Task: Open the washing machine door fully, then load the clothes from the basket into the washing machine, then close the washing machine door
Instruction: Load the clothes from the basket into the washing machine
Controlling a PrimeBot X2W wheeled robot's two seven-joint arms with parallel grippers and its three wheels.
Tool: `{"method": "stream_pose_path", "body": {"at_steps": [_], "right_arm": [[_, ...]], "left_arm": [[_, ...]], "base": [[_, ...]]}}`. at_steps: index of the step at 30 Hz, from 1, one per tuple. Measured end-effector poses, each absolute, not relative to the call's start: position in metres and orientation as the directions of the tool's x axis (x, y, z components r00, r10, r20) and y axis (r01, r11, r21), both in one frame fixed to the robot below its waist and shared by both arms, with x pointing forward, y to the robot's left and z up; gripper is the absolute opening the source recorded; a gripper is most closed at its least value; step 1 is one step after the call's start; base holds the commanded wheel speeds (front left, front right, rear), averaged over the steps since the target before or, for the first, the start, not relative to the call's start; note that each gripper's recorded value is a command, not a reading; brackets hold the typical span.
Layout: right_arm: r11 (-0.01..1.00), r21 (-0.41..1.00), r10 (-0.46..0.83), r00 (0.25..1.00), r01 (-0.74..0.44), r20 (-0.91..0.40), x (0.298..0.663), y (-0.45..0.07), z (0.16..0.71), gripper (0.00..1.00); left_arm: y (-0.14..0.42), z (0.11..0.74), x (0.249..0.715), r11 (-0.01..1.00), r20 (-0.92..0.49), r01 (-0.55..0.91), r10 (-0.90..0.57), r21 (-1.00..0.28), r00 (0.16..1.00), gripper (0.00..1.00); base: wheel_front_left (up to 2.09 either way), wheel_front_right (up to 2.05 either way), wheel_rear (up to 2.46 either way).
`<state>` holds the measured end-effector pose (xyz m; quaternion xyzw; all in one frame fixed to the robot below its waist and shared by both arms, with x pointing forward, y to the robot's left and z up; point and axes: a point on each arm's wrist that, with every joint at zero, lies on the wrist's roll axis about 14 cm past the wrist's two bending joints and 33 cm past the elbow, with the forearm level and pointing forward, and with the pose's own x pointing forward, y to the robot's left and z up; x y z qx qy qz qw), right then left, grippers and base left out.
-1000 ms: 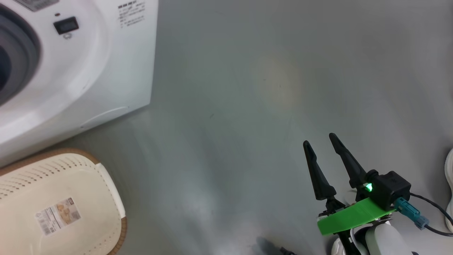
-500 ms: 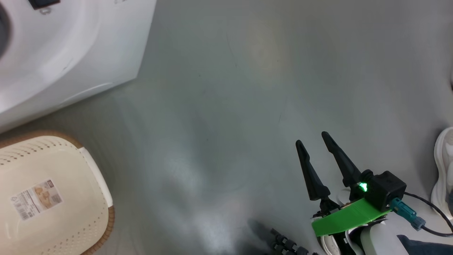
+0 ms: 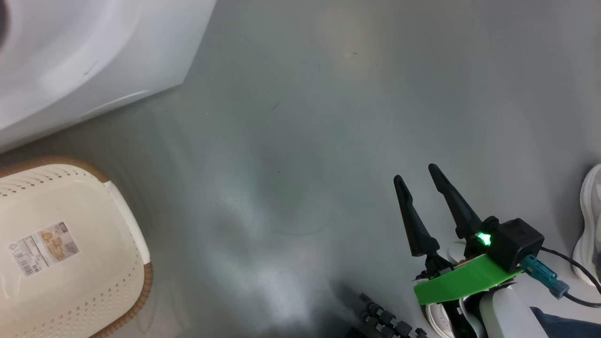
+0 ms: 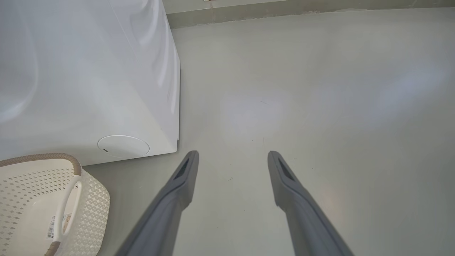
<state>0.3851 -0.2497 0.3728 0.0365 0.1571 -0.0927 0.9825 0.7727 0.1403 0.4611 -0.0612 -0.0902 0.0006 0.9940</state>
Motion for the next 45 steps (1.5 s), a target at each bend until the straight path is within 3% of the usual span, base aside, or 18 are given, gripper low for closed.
{"method": "stream_pose_path", "body": {"at_steps": [2, 4, 6, 7, 8, 9, 21, 45], "right_arm": [[0.981, 0.047, -0.167, 0.934, 0.191, -0.315, 0.386, -0.248, 0.373, 1.00], [0.981, 0.048, -0.166, 0.935, 0.190, -0.313, 0.386, -0.248, 0.373, 1.00], [0.981, 0.051, -0.163, 0.937, 0.187, -0.309, 0.386, -0.247, 0.374, 1.00], [0.981, 0.053, -0.162, 0.938, 0.186, -0.306, 0.387, -0.247, 0.375, 1.00], [0.981, 0.054, -0.162, 0.939, 0.186, -0.302, 0.387, -0.247, 0.376, 1.00], [0.981, 0.057, -0.159, 0.942, 0.184, -0.296, 0.388, -0.246, 0.378, 1.00], [0.983, 0.073, -0.143, 0.955, 0.166, -0.258, 0.390, -0.242, 0.391, 1.00], [0.984, 0.113, -0.117, 0.979, 0.137, -0.169, 0.393, -0.233, 0.422, 1.00]], "left_arm": [[0.140, 0.453, 0.771, 0.994, 0.149, 0.009, 0.007, -0.105, 0.989, 0.31], [0.139, 0.449, 0.771, 0.995, 0.130, 0.010, 0.003, -0.100, 0.992, 0.34], [0.139, 0.440, 0.769, 0.996, 0.093, 0.010, -0.002, -0.089, 0.996, 0.46], [0.137, 0.437, 0.768, 0.996, 0.077, 0.015, -0.009, -0.088, 0.997, 0.64], [0.135, 0.437, 0.767, 0.996, 0.068, 0.021, -0.016, -0.082, 0.998, 0.91], [0.135, 0.438, 0.767, 0.997, 0.056, 0.022, -0.017, -0.080, 0.998, 1.00], [0.129, 0.407, 0.744, 0.999, -0.158, 0.036, -0.039, -0.023, 0.987, 1.00], [0.116, 0.454, 0.706, 0.999, -0.117, 0.055, -0.054, 0.000, 0.992, 1.00]], "base": [[0.00, 0.00, 0.00], [0.00, 0.00, 0.00], [0.00, 0.00, 0.00], [0.00, 0.00, 0.00], [0.00, 0.00, 0.00], [0.00, 0.00, 0.00], [0.00, 0.00, 0.00], [0.00, 0.00, 0.00]]}}
